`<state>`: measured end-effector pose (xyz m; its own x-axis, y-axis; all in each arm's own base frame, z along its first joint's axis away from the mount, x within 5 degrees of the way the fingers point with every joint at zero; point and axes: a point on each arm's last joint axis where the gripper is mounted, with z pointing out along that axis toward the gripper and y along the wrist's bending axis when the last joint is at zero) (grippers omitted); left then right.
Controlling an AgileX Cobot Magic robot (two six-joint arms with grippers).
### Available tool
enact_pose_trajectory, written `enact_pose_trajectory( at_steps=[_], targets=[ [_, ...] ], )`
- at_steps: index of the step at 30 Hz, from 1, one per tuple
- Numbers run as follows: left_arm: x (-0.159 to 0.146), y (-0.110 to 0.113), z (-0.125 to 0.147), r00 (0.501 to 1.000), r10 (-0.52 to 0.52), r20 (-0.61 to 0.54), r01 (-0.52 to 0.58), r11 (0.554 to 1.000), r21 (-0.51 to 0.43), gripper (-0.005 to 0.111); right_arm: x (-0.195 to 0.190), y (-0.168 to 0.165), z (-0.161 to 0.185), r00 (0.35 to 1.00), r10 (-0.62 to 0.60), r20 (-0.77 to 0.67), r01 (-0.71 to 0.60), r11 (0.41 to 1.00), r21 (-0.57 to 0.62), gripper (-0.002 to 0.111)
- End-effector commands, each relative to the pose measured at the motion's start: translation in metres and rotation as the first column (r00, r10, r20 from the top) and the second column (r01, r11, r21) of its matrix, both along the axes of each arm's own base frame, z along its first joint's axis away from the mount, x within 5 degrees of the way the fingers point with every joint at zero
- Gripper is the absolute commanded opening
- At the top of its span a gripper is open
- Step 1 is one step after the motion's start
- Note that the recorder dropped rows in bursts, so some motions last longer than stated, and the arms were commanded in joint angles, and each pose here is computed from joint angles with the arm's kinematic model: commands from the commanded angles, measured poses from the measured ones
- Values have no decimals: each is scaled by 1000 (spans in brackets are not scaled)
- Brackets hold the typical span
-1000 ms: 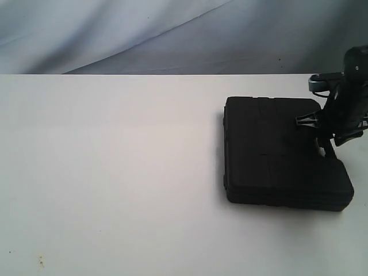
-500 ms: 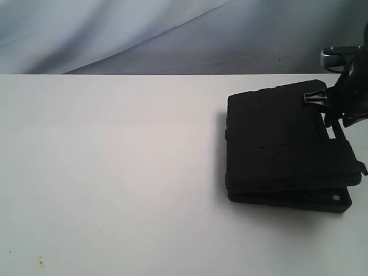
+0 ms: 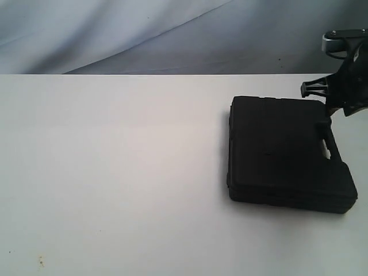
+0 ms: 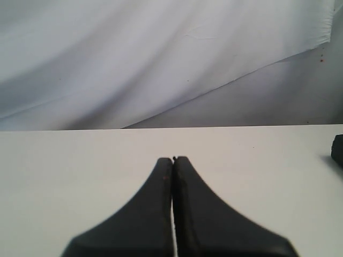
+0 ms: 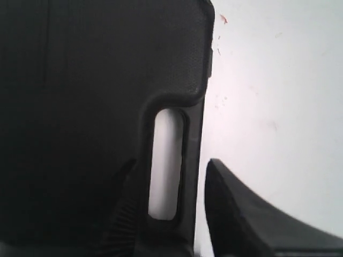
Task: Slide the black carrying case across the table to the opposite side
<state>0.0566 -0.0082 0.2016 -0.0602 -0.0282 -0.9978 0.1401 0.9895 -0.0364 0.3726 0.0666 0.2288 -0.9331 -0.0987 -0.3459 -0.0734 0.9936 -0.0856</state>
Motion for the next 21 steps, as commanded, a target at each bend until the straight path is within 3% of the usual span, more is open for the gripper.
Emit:
enact_pose_trajectory(
  at_steps=[1,5,21],
  targets=[
    [0,0,-1,1000,2,4,-2,1000,-2,0,-19,1,12,997,-3,82,-2,998,61,16],
    [0,0,-1,1000,2,4,-2,1000,-2,0,-41,-3,16,988,4,153,-17,996,84,0],
    [0,0,-1,1000,2,4,-2,1000,-2,0,-126,-18,53,935,-9,356,-50,987,154,0]
  ],
)
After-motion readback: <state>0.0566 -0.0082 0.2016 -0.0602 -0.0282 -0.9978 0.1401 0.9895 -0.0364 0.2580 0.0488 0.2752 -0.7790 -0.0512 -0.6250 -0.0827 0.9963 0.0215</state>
